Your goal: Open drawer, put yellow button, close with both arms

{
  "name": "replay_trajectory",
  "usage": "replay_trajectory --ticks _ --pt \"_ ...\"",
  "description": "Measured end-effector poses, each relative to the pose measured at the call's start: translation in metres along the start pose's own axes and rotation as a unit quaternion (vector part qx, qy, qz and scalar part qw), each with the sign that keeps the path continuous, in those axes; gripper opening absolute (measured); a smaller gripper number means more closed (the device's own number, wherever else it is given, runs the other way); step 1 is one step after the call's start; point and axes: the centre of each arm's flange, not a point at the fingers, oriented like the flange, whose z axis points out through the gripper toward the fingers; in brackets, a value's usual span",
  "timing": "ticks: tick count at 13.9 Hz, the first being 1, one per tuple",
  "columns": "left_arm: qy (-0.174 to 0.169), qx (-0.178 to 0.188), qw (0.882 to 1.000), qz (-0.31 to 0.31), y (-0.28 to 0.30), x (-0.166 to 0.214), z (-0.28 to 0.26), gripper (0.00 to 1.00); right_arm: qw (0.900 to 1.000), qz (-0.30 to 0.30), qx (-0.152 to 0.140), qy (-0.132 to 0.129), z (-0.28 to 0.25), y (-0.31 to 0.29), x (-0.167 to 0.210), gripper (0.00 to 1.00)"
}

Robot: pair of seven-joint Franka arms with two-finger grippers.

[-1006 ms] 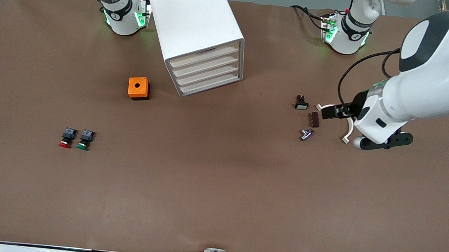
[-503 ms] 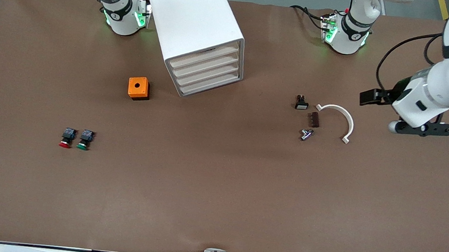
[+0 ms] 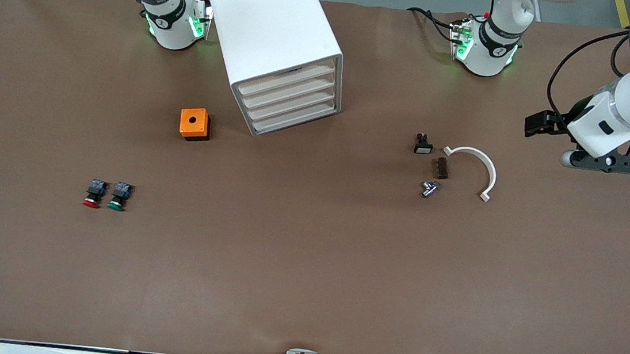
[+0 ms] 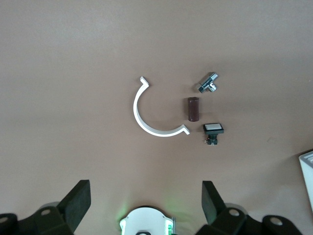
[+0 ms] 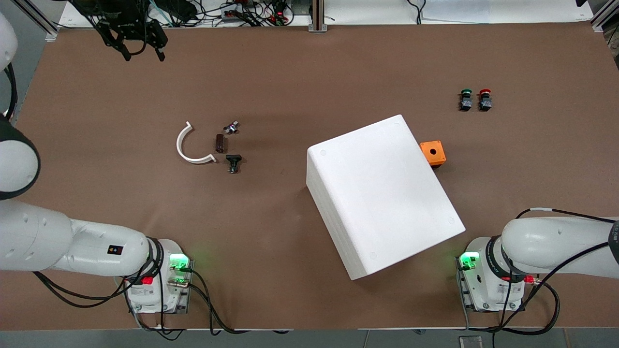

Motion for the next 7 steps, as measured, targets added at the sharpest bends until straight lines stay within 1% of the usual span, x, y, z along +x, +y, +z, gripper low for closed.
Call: replay_trajectory --ticks 3,7 --pt "0.009 -0.006 1.0 0.014 -0.028 -0.012 0.002 1.0 1.0 -0.012 -0.001 -0.003 0.001 -0.012 0.0 1.0" --pt "0.031 -0.01 0.999 0.024 -0.055 -0.024 0.0 1.0 1.0 -0.014 -0.001 -0.008 0.002 -0.014 -0.002 1.0"
